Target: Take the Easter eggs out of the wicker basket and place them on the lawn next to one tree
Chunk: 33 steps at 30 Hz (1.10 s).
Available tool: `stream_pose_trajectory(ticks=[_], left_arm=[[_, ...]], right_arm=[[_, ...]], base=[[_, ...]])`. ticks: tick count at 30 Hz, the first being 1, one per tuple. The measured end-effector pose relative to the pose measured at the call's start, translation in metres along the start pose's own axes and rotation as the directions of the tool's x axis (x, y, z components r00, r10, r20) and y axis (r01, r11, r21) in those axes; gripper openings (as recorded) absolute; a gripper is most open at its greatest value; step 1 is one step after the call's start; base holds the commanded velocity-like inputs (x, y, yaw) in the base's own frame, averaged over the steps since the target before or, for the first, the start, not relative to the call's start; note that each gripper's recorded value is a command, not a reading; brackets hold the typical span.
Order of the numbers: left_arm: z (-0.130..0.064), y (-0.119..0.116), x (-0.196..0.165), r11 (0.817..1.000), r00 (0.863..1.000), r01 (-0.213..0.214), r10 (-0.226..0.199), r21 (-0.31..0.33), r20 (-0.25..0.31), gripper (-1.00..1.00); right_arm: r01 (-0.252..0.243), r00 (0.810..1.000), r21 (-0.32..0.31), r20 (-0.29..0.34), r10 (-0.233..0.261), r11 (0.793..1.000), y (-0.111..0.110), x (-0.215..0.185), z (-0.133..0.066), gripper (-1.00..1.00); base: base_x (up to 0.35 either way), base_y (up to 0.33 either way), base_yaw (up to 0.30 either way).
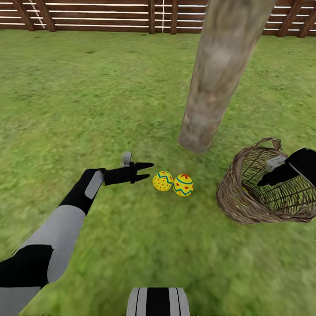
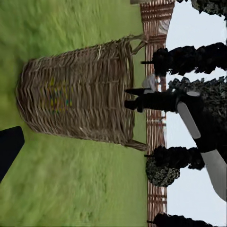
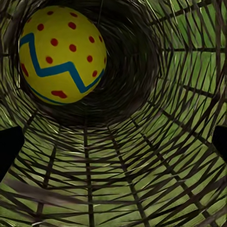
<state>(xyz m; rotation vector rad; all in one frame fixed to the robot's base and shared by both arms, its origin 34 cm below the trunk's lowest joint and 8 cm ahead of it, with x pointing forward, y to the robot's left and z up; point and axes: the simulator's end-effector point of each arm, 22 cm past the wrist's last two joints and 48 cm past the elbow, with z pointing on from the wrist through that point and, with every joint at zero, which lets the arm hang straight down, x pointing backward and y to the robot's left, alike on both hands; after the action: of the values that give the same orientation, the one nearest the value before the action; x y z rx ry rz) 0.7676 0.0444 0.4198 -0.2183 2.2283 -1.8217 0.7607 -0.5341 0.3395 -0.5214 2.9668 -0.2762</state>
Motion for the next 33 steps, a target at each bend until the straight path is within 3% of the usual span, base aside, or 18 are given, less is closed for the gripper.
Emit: stream_pose_trajectory(ticks=[5, 7, 10, 21, 25, 33], left_arm=[[0.02, -0.003, -0.018, 0.997, 0.994, 0.075, -0.074, -0.007, 0.079, 1.0], [0.021, -0.001, -0.024, 0.996, 0.992, 0.082, -0.08, -0.018, 0.096, 1.0], [0.02, -0.01, -0.035, 0.998, 0.992, 0.052, -0.049, -0.021, 0.12, 1.0], [0.023, 0.018, -0.031, 0.997, 0.993, 0.056, -0.05, -0.051, 0.104, 1.0], [0.023, 0.03, -0.029, 0.996, 0.993, 0.069, -0.063, -0.059, 0.102, 1.0], [0.026, 0.049, -0.024, 0.993, 0.992, 0.091, -0.084, -0.069, 0.097, 1.0]], right_arm=[[0.002, 1.0, -0.007, -0.022, -0.003, 1.0, 0.004, 0.007, 0.015, 1.0], [0.004, 1.0, -0.009, -0.03, -0.004, 1.0, 0.005, 0.009, 0.02, 1.0], [0.006, 0.999, -0.011, -0.041, -0.007, 1.0, 0.007, 0.012, 0.028, 1.0], [0.011, 0.997, -0.031, -0.071, -0.013, 0.999, 0.016, 0.02, 0.057, 1.0], [0.063, 0.998, -0.041, -0.015, -0.063, 0.997, 0.02, 0.009, 0.068, 1.0], [0.122, 0.992, -0.05, 0.039, -0.12, 0.991, 0.027, 0.0, 0.083, 1.0]], base=[[0.0, 0.0, 0.0], [0.0, 0.0, 0.0], [0.0, 0.0, 0.0], [0.0, 0.0, 0.0], [0.0, 0.0, 0.0], [0.0, 0.0, 0.0]])
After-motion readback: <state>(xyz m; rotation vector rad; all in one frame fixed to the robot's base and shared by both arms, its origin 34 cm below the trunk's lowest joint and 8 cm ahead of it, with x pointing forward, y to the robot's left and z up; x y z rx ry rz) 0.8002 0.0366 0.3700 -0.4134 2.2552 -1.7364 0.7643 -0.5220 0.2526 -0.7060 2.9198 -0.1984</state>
